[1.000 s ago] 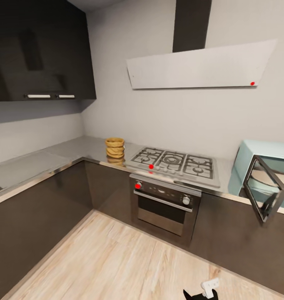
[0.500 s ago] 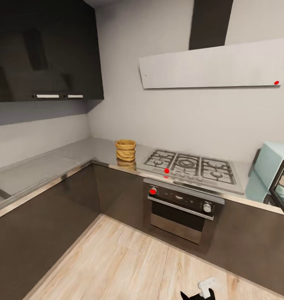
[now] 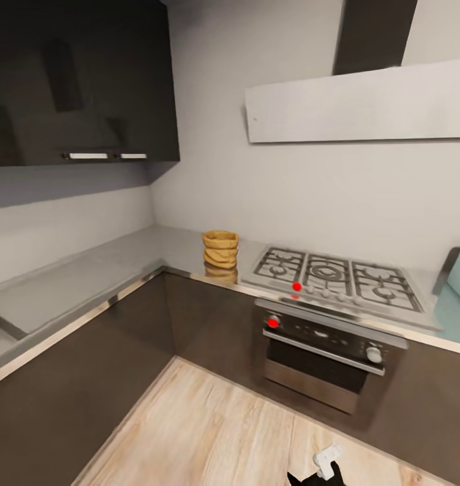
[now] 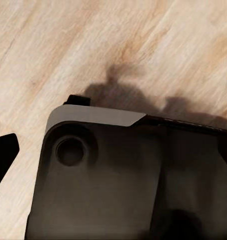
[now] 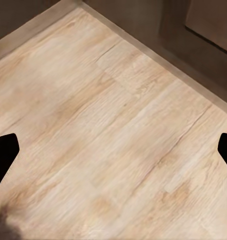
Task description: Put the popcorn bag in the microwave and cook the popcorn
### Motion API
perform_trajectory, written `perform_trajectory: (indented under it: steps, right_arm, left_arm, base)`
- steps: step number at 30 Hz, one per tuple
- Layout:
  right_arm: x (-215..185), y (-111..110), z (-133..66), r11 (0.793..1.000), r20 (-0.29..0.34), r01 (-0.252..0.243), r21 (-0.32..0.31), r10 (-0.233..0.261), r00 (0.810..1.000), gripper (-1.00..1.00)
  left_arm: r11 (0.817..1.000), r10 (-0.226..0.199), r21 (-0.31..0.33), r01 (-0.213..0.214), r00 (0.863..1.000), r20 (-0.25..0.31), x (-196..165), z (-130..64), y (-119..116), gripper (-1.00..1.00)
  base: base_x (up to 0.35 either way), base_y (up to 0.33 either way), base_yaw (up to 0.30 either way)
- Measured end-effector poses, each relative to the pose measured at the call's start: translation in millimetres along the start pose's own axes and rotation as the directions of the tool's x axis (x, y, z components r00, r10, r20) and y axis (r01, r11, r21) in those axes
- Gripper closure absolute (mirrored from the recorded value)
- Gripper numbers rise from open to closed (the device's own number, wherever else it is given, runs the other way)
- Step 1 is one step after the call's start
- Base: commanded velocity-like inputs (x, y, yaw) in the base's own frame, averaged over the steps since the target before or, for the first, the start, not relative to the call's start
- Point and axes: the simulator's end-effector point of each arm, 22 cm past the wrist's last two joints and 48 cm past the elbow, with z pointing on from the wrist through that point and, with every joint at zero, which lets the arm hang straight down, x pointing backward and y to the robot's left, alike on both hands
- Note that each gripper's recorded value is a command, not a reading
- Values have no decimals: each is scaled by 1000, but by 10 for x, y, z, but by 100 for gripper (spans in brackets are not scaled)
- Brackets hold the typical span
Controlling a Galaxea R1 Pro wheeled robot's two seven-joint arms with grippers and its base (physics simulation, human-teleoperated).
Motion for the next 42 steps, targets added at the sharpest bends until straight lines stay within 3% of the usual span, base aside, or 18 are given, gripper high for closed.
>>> perform_trajectory:
  steps: [5,8,12,18,22,24,26,31,36,39,42]
  right_arm:
    - [-141,-87,18,999,-59,-29,13,30,998,-100]
    - [-645,-117,-6,1000,-47,-20,19,21,999,-100]
    - [-1465,-97,-191,1000,-15,-4,29,5,1000,-100]
    - [-2610,-36,-751,998,58,9,59,-12,998,-100]
    - [-3400,-184,-1089,995,75,-12,100,5,997,-100]
    - [-4114,-258,-1313,992,175,8,123,-29,984,-100]
    - [-4798,-293,-1554,989,275,29,146,-69,959,-100]
    - [-5330,-328,-1785,985,348,42,169,-99,932,-100]
    - [-5726,-418,-1865,983,370,36,182,-102,923,-100]
    - [-5892,-498,-1855,982,363,27,187,-94,927,-100]
    - [-5929,-610,-1726,983,324,8,186,-69,944,-100]
  left_arm:
    - [1000,5,7,-5,1000,-4,29,-3,-46,-100]
    - [1000,8,9,-8,1000,-3,25,-3,-62,-100]
    - [1000,15,12,-15,1000,-2,19,-2,-71,-100]
    - [1000,25,12,-25,1000,-1,16,-2,-67,-100]
    - [1000,28,15,-28,1000,0,16,-2,-83,-100]
    - [1000,28,15,-28,1000,2,10,-3,-81,-100]
    - [1000,28,15,-28,1000,4,7,-4,-81,-100]
    - [999,29,17,-29,1000,5,-10,-1,-97,-100]
    - [999,28,16,-28,1000,2,-2,1,-95,-100]
    - [1000,22,14,-22,1000,0,4,2,-89,-100]
    - [1000,13,11,-13,1000,-1,20,1,-75,-100]
  base:
    - [87,85,0]
    - [12,12,0]
    - [2,2,0]
    - [0,0,0]
    - [0,0,0]
    - [19,0,0]
    - [218,-85,0]
    - [305,-184,127]
    - [306,-220,234]
    - [213,-154,242]
    - [43,-30,242]
